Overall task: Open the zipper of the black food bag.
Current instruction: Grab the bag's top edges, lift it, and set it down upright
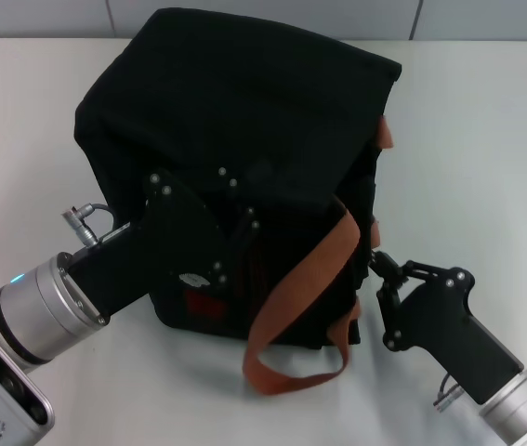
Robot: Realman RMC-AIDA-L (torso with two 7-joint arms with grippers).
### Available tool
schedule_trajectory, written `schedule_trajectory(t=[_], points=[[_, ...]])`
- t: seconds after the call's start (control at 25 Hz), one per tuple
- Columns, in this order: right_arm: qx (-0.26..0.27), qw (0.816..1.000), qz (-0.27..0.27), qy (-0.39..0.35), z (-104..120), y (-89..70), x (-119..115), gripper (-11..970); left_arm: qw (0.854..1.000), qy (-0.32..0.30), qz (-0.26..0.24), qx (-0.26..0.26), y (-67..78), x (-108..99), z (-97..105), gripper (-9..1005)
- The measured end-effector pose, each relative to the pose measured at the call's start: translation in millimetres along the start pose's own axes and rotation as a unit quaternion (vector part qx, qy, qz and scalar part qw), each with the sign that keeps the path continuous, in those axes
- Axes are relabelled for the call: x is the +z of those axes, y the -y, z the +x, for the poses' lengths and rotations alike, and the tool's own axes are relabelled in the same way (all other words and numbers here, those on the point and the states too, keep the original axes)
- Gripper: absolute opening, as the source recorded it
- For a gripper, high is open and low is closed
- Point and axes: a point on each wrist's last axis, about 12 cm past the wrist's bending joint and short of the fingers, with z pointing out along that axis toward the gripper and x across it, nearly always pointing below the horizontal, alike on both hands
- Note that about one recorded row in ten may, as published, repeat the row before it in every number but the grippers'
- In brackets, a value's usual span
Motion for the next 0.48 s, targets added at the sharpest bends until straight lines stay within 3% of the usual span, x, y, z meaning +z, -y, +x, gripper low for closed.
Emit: schedule_trajectory(t=[0.36,0.48], points=[[-0.004,1.000,-0.005,-0.015,4.8,0.1,-1.1,13,1.000,-0.002,-0.007,-0.006,-1.0,0.5,0.3,86],[0.010,0.999,0.034,0.011,-2.1,5.4,-8.8,14,1.000,0.006,-0.019,-0.016,0.2,6.0,-1.7,86]])
